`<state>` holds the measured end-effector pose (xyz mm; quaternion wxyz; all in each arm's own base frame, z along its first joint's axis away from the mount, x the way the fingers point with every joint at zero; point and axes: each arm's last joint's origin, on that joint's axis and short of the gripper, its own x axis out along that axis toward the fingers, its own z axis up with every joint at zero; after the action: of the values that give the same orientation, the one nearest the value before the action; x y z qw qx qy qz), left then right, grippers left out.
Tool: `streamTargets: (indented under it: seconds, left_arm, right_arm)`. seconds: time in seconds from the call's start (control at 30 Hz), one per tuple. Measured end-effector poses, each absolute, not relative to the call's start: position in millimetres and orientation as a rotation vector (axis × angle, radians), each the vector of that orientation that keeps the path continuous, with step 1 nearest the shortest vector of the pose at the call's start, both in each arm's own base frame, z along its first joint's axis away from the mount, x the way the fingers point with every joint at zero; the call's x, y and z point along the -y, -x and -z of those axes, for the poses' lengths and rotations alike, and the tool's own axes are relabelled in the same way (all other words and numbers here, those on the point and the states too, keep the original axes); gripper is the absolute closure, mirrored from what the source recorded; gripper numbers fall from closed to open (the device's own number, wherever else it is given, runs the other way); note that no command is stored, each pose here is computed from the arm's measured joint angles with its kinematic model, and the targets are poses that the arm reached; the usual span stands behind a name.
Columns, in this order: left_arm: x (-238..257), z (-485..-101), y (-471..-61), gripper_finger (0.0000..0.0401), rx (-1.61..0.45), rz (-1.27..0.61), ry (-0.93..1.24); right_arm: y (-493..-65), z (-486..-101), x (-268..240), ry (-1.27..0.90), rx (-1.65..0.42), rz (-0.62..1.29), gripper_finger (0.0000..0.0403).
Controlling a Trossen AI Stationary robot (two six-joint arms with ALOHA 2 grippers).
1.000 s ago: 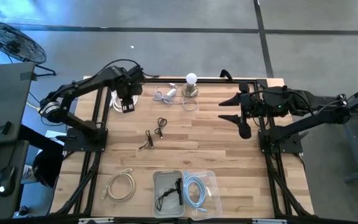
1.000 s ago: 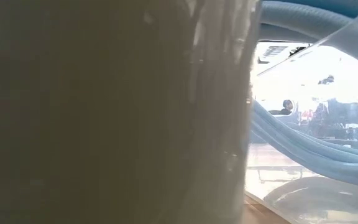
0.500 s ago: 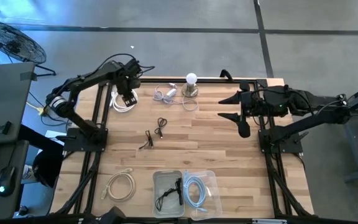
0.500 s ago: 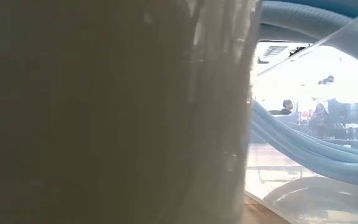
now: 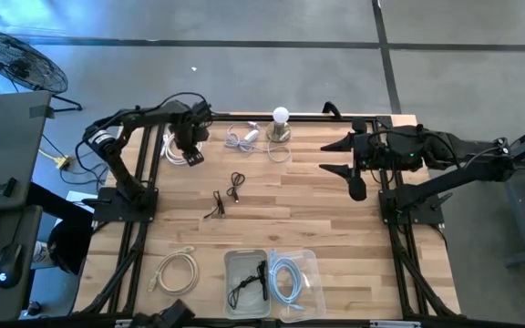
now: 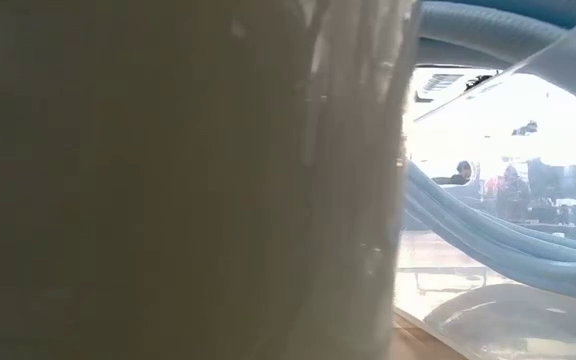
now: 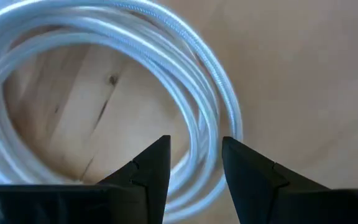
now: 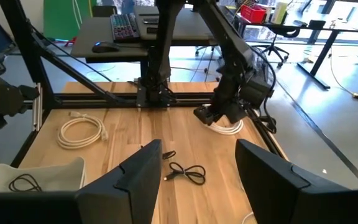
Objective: Pick & Place USB Port
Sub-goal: Put the white HDMI cable into the transparent bin
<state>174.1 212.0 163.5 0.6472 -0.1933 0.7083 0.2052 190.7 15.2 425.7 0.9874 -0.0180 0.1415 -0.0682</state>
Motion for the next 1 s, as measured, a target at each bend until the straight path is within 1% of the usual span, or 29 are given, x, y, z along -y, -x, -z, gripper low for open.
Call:
streamTargets:
  seconds: [0.23, 0.3, 0.33, 0.37, 0.43, 0.47, 0.6, 0.8, 0.93, 1.0]
  left_arm:
    - [-205.0, -144.3, -168.1, 0.0258, -1.6, -0.438, 0.386]
    - [-202.4, -141.1, -165.9, 0.0266, -1.612, -0.42, 0.379]
    - [-201.5, -140.0, -165.1, 0.0279, -1.62, -0.409, 0.371]
    - [-201.0, -139.4, -164.7, 0.0301, -1.625, -0.397, 0.363]
    - [-200.6, -140.9, -164.6, 0.0361, -1.628, -0.369, 0.342]
    - [-200.6, -142.2, -164.7, 0.0369, -1.623, -0.361, 0.333]
    - [-198.1, -152.9, -162.7, 0.0369, -1.622, -0.354, 0.331]
    - [-187.8, -200.3, -157.3, 0.0369, -1.553, -0.397, 0.28]
    - [-172.6, -253.1, -152.8, 0.0369, -1.385, -0.462, 0.219]
    - [-160.7, -282.2, -149.6, 0.0369, -1.255, -0.481, 0.208]
  right_arm:
    - [-190.7, -426.1, -15.0, 0.062, -0.282, 0.14, 0.0206]
    - [-190.8, -426.5, -14.6, 0.064, -0.278, 0.156, 0.0206]
    - [-190.7, -426.4, -14.3, 0.065, -0.278, 0.163, 0.0206]
    - [-190.7, -426.5, -14.2, 0.066, -0.278, 0.167, 0.0206]
    - [-190.7, -426.5, -14.1, 0.066, -0.278, 0.17, 0.0206]
    - [-190.7, -426.5, -14.1, 0.066, -0.278, 0.17, 0.0206]
    - [-190.7, -426.5, -14.1, 0.059, -0.277, 0.171, 0.0206]
    - [-191.0, -427.2, -14.4, 0.052, -0.269, 0.164, 0.0206]
    - [-191.2, -428.0, -14.7, 0.05, -0.261, 0.16, 0.0206]
    - [-191.7, -429.6, -15.2, 0.045, -0.244, 0.143, 0.0206]
